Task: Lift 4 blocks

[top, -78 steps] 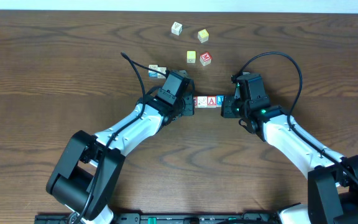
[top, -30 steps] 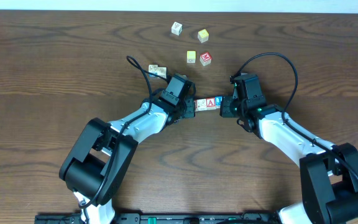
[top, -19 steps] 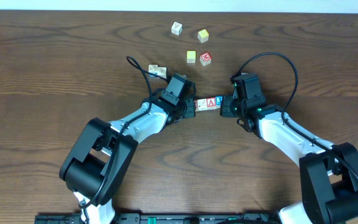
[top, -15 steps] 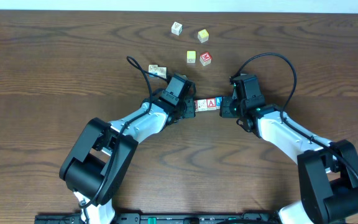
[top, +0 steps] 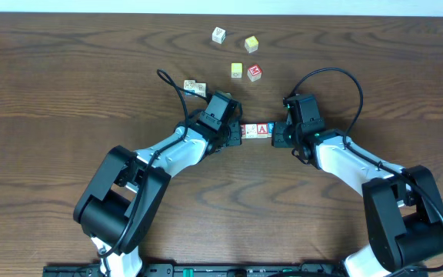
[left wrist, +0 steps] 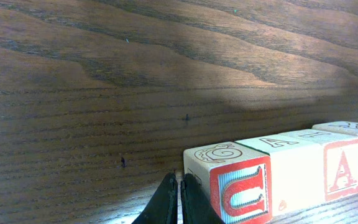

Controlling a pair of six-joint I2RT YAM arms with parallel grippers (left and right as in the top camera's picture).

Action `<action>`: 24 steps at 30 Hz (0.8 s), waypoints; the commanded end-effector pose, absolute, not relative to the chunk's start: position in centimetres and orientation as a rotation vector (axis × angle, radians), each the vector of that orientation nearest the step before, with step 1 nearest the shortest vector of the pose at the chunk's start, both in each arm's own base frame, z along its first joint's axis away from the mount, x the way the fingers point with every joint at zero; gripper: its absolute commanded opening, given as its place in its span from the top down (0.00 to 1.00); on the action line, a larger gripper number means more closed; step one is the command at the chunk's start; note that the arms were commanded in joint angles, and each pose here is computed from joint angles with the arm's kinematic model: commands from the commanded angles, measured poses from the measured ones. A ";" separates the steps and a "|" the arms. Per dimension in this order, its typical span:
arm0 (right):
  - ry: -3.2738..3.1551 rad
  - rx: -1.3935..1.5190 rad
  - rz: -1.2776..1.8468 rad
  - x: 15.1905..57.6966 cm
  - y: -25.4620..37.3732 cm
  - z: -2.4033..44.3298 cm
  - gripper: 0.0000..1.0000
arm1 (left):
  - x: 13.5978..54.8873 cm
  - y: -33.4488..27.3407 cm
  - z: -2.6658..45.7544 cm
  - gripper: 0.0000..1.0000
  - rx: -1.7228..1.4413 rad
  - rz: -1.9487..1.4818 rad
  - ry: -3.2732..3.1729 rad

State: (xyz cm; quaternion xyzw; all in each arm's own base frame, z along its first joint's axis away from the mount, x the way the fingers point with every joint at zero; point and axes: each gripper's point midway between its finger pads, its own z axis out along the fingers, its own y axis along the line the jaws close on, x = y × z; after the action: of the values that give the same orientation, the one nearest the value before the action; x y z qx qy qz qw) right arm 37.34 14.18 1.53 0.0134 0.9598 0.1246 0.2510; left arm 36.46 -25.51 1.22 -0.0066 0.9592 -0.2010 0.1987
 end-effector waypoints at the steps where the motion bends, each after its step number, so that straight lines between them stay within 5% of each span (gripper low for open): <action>1: 2.625 -0.182 0.780 34.5 22.1 3.3 0.99 | 33.1 -32.4 4.4 0.93 0.213 -0.906 2.653; 24: 2.652 -0.195 0.738 33.7 22.3 2.7 0.99 | 33.2 -32.3 4.4 0.93 0.217 -0.898 2.651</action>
State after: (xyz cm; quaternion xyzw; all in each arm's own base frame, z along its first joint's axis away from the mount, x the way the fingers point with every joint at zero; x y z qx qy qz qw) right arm 36.84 14.20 1.23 0.0106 0.9631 0.1158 0.2427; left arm 36.50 -25.48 1.23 -0.0054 0.9592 -0.1996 0.2002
